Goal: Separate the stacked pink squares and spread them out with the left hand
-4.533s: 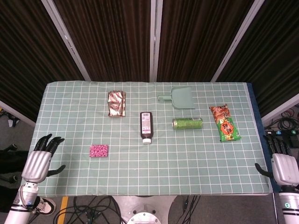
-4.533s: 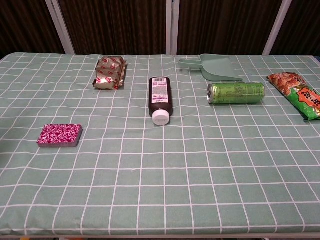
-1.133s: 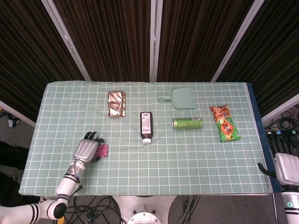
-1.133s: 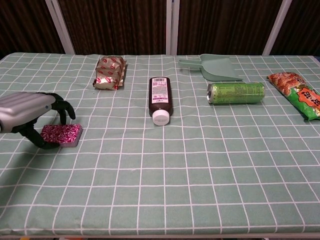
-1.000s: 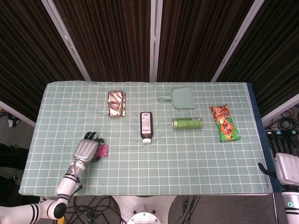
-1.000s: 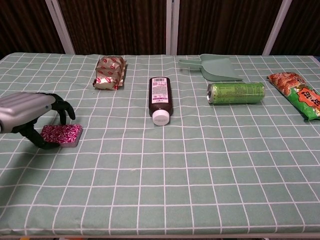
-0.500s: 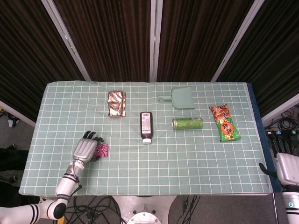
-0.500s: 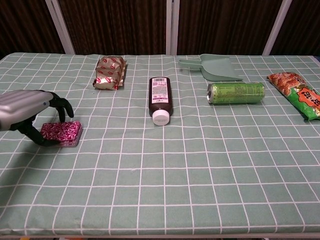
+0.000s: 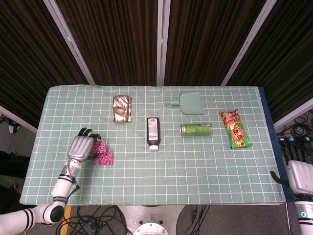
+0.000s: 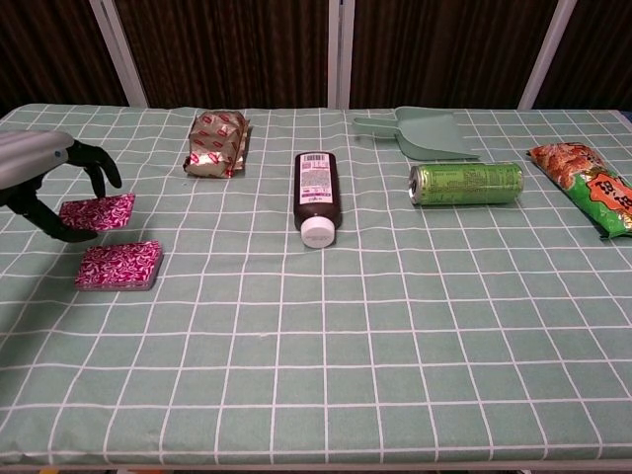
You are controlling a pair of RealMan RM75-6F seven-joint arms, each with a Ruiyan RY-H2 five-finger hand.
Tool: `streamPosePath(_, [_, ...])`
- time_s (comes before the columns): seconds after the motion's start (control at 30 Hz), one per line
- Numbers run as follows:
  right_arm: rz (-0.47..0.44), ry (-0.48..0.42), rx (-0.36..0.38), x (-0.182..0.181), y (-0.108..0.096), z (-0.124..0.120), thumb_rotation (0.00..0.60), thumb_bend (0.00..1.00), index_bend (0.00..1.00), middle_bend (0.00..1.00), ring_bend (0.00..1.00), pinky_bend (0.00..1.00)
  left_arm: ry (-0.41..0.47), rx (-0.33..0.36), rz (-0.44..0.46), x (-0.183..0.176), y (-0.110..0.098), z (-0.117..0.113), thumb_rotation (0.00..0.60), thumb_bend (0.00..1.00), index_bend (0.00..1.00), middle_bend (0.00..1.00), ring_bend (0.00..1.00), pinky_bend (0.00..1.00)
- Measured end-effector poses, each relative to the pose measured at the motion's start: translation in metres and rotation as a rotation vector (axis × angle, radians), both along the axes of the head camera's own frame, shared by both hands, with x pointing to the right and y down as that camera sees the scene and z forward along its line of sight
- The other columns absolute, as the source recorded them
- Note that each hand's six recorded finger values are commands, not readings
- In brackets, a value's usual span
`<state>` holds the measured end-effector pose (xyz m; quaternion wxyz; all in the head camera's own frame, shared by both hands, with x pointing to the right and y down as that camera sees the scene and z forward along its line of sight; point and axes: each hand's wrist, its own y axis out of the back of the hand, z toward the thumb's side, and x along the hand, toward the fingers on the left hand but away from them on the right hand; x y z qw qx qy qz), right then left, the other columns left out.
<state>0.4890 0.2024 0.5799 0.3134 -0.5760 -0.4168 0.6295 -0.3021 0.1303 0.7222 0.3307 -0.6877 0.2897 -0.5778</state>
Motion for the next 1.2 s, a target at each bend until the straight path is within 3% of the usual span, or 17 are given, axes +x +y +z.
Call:
streamPosePath(0.33, [0.002, 0.006, -0.003, -0.002, 0.0, 0.001, 0.6, 0.15, 0.0, 0.0, 0.0, 0.0, -0.101, 0.023, -0.05, -0.037, -0.023, 0.022, 0.6, 0.25, 0.31, 0.43, 0.13, 0.1])
streamPosePath(0.4, [0.003, 0.007, -0.004, -0.001, 0.0, 0.001, 0.6, 0.15, 0.0, 0.0, 0.0, 0.0, -0.104, 0.017, -0.061, -0.042, -0.024, 0.026, 0.6, 0.24, 0.27, 0.39, 0.13, 0.1])
streamPosePath(0.5, [0.004, 0.008, -0.006, -0.001, 0.0, 0.001, 0.6, 0.15, 0.0, 0.0, 0.0, 0.0, -0.088, 0.003, -0.075, -0.044, -0.021, 0.032, 0.6, 0.21, 0.19, 0.2, 0.07, 0.1])
streamPosePath(0.57, [0.005, 0.008, -0.007, -0.001, 0.0, 0.002, 0.6, 0.15, 0.0, 0.0, 0.0, 0.0, -0.073, -0.006, -0.078, -0.044, -0.019, 0.034, 0.6, 0.21, 0.17, 0.14, 0.06, 0.1])
streamPosePath(0.97, [0.011, 0.006, -0.011, 0.001, 0.0, 0.004, 0.6, 0.15, 0.0, 0.0, 0.0, 0.0, 0.001, -0.036, -0.047, -0.022, -0.012, 0.017, 0.6, 0.2, 0.17, 0.2, 0.06, 0.1])
streamPosePath(1.2, [0.012, 0.002, -0.017, 0.003, 0.001, 0.006, 0.6, 0.15, 0.0, 0.0, 0.0, 0.0, 0.033, -0.098, 0.012, 0.007, 0.009, -0.007, 0.6, 0.14, 0.17, 0.22, 0.06, 0.1])
